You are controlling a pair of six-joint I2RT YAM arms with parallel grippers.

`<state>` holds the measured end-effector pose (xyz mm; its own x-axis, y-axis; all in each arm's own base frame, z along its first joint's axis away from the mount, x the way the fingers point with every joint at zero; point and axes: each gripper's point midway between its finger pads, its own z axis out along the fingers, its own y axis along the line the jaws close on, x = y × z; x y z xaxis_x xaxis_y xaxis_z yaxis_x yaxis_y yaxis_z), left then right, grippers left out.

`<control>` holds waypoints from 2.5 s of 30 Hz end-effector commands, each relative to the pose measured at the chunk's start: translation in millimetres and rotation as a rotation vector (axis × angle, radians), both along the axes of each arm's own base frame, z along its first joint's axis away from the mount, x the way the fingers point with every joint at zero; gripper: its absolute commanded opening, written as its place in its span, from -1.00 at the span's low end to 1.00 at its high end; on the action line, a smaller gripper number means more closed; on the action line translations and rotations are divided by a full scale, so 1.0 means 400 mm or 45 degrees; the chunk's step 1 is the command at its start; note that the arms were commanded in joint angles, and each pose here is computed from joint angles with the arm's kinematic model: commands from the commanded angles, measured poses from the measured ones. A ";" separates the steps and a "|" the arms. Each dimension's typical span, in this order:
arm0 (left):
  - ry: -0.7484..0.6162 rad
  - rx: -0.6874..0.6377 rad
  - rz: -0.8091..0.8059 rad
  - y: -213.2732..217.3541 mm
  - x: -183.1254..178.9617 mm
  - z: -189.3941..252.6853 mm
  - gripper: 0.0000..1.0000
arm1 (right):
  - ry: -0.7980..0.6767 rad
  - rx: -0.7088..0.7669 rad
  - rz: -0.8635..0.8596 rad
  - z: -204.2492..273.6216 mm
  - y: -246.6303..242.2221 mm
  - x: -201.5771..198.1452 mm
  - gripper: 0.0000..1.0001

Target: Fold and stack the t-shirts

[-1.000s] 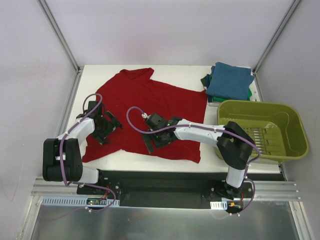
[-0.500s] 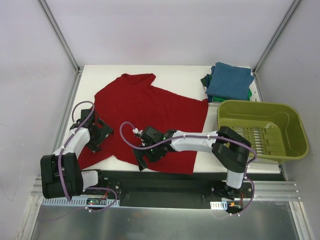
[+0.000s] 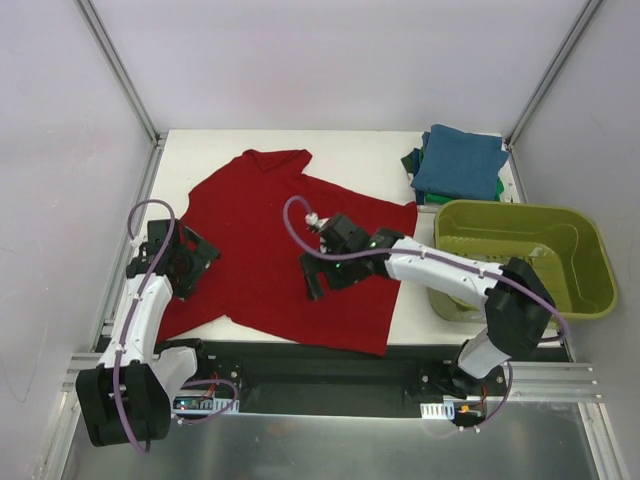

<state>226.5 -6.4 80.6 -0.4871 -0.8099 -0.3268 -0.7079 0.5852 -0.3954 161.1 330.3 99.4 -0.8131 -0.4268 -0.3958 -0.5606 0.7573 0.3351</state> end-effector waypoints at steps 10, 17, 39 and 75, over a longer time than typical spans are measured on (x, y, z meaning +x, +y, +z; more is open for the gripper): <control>0.067 0.018 -0.328 -0.126 0.232 0.035 0.99 | 0.114 -0.354 -0.540 -0.119 -0.266 0.324 0.93; 0.177 0.077 -0.357 -0.111 0.328 -0.035 0.99 | 0.249 -0.442 -0.560 -0.188 -0.300 0.440 0.93; 0.048 -0.140 -0.382 -0.150 0.643 -0.020 0.98 | 0.087 0.107 -0.364 -0.051 -0.240 0.820 0.93; 0.293 0.113 0.405 0.125 -0.101 -0.222 0.55 | -0.465 -0.006 -0.360 0.209 -0.287 0.117 0.93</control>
<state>184.0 51.5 14.9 -0.2941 -0.8772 -0.3794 -0.9130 0.3753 -0.1600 204.2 237.1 168.4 -0.7275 -0.3340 -0.5993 -0.5133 0.8446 0.1523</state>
